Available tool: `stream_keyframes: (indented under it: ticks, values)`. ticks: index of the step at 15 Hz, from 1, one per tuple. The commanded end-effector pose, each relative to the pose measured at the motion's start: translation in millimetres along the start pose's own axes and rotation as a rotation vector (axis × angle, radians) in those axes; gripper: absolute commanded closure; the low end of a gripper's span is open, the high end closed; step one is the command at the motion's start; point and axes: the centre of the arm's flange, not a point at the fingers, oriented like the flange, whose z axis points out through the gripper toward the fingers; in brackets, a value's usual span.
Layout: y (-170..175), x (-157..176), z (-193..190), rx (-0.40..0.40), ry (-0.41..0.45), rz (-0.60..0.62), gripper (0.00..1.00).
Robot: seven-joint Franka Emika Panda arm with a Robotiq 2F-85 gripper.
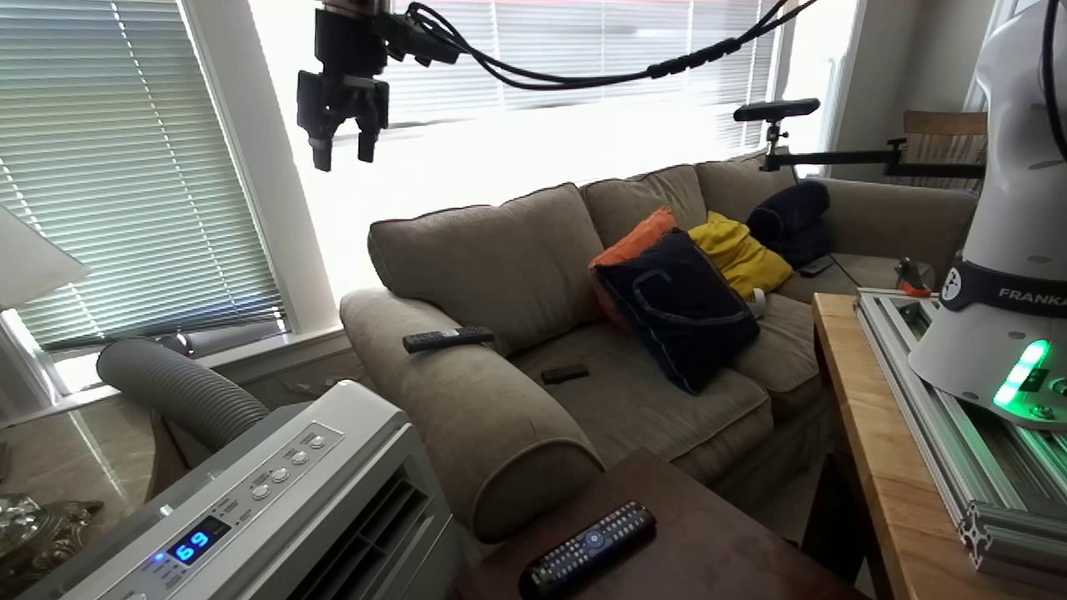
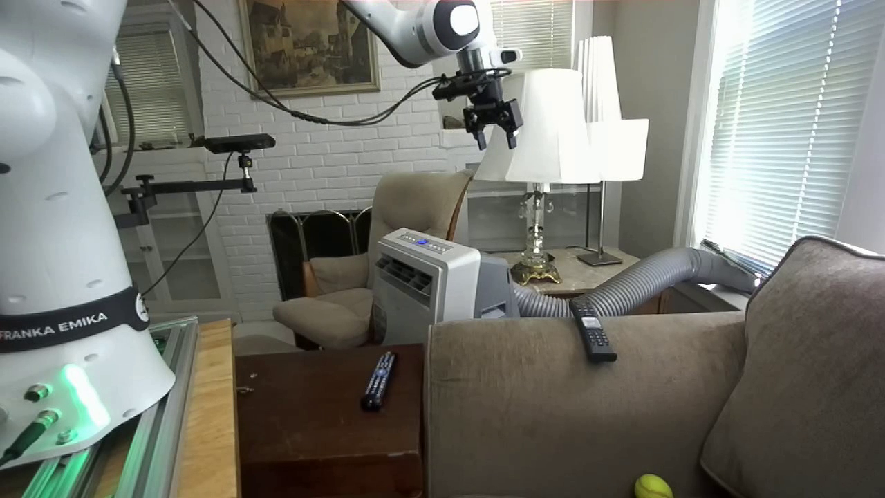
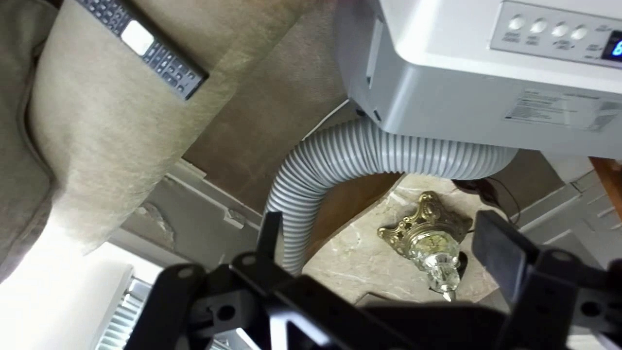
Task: Put the remote on the side table
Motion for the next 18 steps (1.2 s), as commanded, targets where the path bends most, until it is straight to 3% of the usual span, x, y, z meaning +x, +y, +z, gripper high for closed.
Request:
stream_keyframes:
  ticks: [1,8,9,14,16,18]
  values:
    - [35,48,15,-0.106,-0.002,-0.047,0.00]
    - [121,57,35,-0.262,-0.048,0.010,0.00]
    - [105,36,27,-0.224,-0.036,0.011,0.00]
    - [106,37,31,-0.222,-0.039,0.012,0.00]
    - [106,36,40,-0.216,0.035,-0.036,0.00]
    - [116,47,60,-0.202,0.067,-0.179,0.00]
